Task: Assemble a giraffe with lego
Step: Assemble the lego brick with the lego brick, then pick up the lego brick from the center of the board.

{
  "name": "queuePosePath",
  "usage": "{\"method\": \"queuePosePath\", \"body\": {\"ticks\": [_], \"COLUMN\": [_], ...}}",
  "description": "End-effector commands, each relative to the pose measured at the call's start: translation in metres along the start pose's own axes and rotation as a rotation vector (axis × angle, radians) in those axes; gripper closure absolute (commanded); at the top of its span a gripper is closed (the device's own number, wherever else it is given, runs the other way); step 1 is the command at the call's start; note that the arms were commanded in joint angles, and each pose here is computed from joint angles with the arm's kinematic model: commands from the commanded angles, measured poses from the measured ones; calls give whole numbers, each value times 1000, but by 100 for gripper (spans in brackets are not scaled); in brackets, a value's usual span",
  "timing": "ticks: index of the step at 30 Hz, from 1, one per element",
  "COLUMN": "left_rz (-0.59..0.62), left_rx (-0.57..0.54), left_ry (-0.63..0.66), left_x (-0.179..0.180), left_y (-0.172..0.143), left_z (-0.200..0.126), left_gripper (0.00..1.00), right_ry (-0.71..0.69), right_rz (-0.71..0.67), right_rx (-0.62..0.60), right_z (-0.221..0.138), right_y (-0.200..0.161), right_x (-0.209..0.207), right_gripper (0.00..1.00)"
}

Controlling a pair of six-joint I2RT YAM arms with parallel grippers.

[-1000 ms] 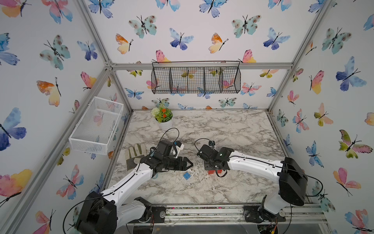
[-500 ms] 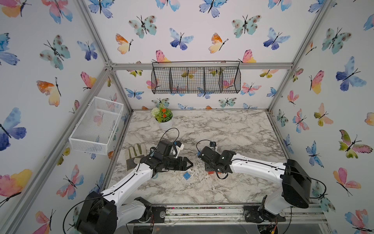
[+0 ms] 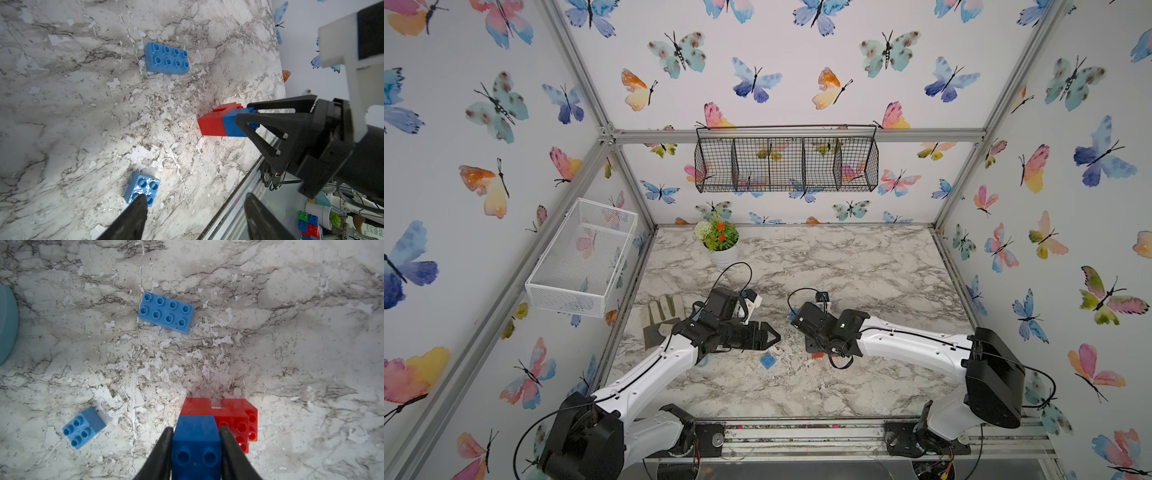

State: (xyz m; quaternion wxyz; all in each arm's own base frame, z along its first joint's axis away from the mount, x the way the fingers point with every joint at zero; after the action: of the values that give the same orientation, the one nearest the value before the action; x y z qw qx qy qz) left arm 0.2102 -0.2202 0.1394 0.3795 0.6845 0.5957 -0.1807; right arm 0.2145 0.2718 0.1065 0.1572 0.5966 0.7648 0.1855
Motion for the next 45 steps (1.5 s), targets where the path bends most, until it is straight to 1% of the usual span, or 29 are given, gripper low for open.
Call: {"method": "queuePosePath", "body": {"ticks": [1,4,9,14,16,24,26,31,36,38,45], "left_rz": [8,8,7,9,11,7,9,16,21,25,32], "left_rx": [7,6,8,3,-5,-7,-7,-22,-27,-32,-32], "left_ry": [7,6,4,7,11,25,19,18,9,4,-14], "left_x": [2,2,1,1,1,3,2,1,-2,-3,-7], "left_y": [-3,-3,-3,-2,-1,-1,-1,1,1,1,1], "left_z": [2,2,2,1,-1,-1,-1,-4,-6,-7,-8], "left_gripper": [27,27,27,27,27,27,27,27,27,27,27], "right_ry": [-12,-12,-9,31,28,18,22,-4,-21,-31,-42], "right_rz": [-11,-28,-48,-40,-26,51,72,77,114,133,139], "right_rx": [-1,-36,-53,-65,-61,-69,-54,-8,32,41,59], "right_z": [-10,-16,-19,-14,-9,21,32,57,76,82,97], "right_y": [3,17,33,52,58,85,88,88,80,77,73], "right_x": [-1,4,9,22,24,22,21,23,26,27,29], "right_gripper": [58,46,33,19,16,11,11,10,9,9,9]}}
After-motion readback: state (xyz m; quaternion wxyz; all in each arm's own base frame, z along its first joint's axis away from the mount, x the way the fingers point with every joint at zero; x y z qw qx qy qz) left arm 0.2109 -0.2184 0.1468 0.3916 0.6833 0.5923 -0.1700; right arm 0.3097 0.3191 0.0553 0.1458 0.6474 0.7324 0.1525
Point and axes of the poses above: each gripper's point midway between its finger pads, its own z axis out along the fingers, its own x axis along the line the jaws close on, y = z × x, the point moved 1 cm from there along -z, back along the fingers, and after that the axes turned 8 degrees about -z, right-handed, at the moved point
